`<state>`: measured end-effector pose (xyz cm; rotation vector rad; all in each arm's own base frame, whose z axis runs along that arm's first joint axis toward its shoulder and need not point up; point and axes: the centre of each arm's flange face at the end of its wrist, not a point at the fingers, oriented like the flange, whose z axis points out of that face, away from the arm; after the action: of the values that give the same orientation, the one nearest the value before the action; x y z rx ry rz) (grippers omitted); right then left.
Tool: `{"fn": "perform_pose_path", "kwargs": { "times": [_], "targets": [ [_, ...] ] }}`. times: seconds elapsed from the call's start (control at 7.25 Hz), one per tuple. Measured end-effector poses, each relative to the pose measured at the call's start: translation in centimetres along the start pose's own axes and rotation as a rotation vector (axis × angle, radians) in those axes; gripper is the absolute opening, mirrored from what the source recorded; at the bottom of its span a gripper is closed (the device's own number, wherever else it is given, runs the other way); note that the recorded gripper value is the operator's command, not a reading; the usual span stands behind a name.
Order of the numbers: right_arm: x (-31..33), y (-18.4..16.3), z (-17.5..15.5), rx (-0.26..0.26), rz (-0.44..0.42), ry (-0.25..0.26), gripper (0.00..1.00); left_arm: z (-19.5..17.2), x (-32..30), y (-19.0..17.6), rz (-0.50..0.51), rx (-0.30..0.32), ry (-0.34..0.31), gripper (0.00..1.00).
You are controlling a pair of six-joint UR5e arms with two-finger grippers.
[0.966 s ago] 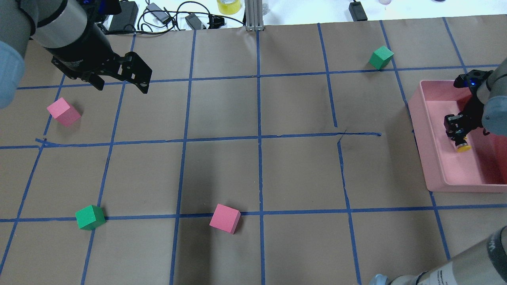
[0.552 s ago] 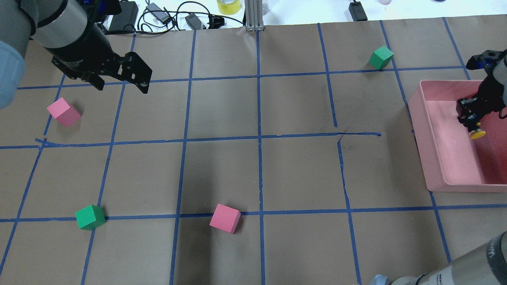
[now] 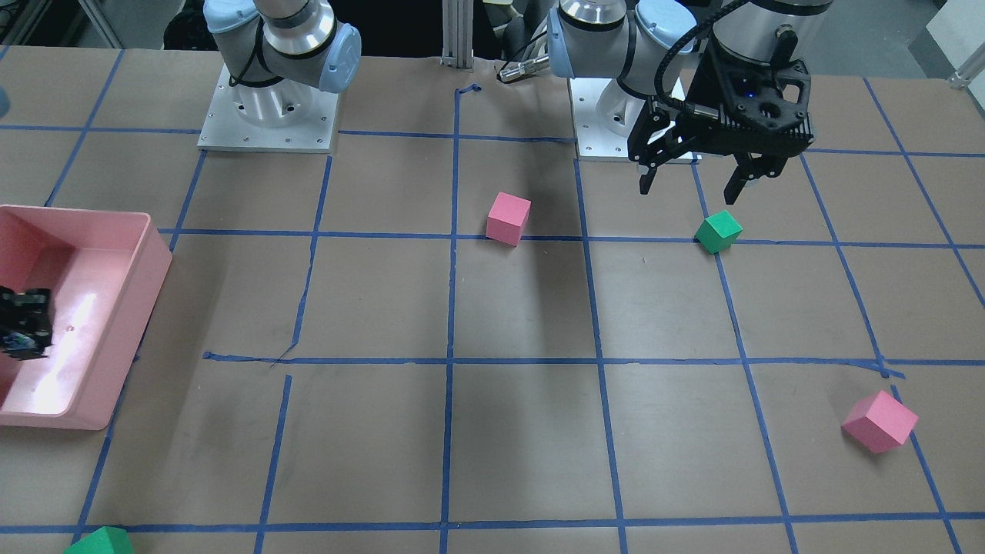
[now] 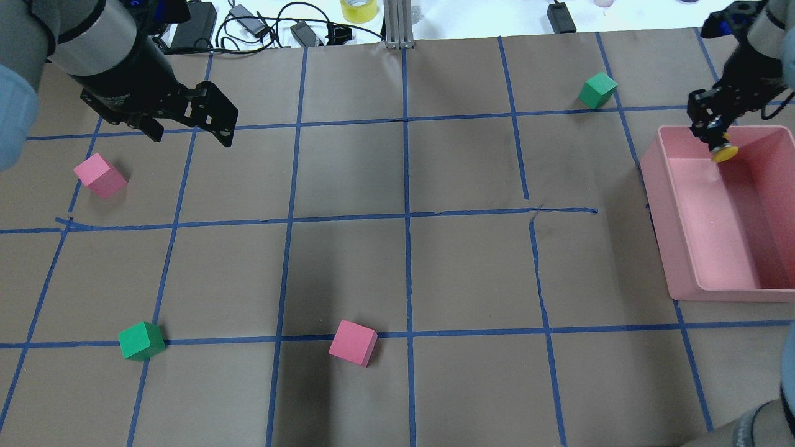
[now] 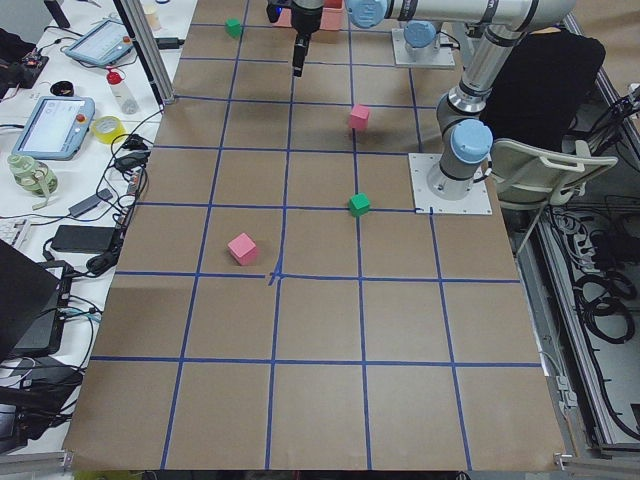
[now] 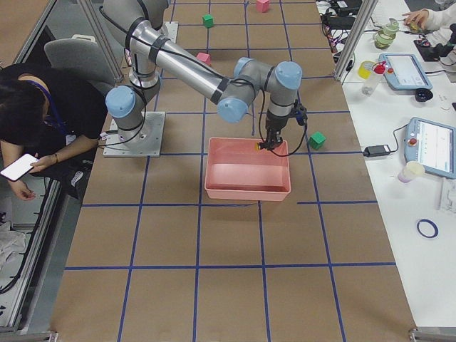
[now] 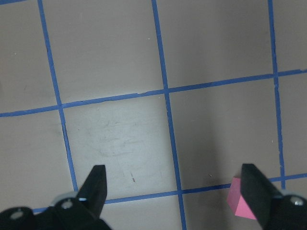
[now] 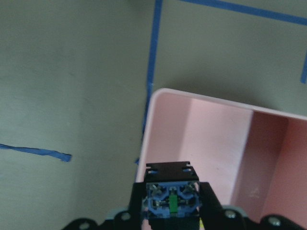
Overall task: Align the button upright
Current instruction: 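Lift the button out of the bin and carry it to the table center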
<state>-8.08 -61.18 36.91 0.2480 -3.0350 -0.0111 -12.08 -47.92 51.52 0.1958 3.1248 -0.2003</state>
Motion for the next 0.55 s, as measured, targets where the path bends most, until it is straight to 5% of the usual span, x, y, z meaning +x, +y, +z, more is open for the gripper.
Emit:
{"fn": "perform_pose_path", "kwargs": {
  "times": [0.55],
  "targets": [
    [-22.1,-3.7,-1.2,0.047,0.053,-0.099,0.00,0.0,0.0,0.0,0.000,-0.001,0.001,1.00]
  ]
}}
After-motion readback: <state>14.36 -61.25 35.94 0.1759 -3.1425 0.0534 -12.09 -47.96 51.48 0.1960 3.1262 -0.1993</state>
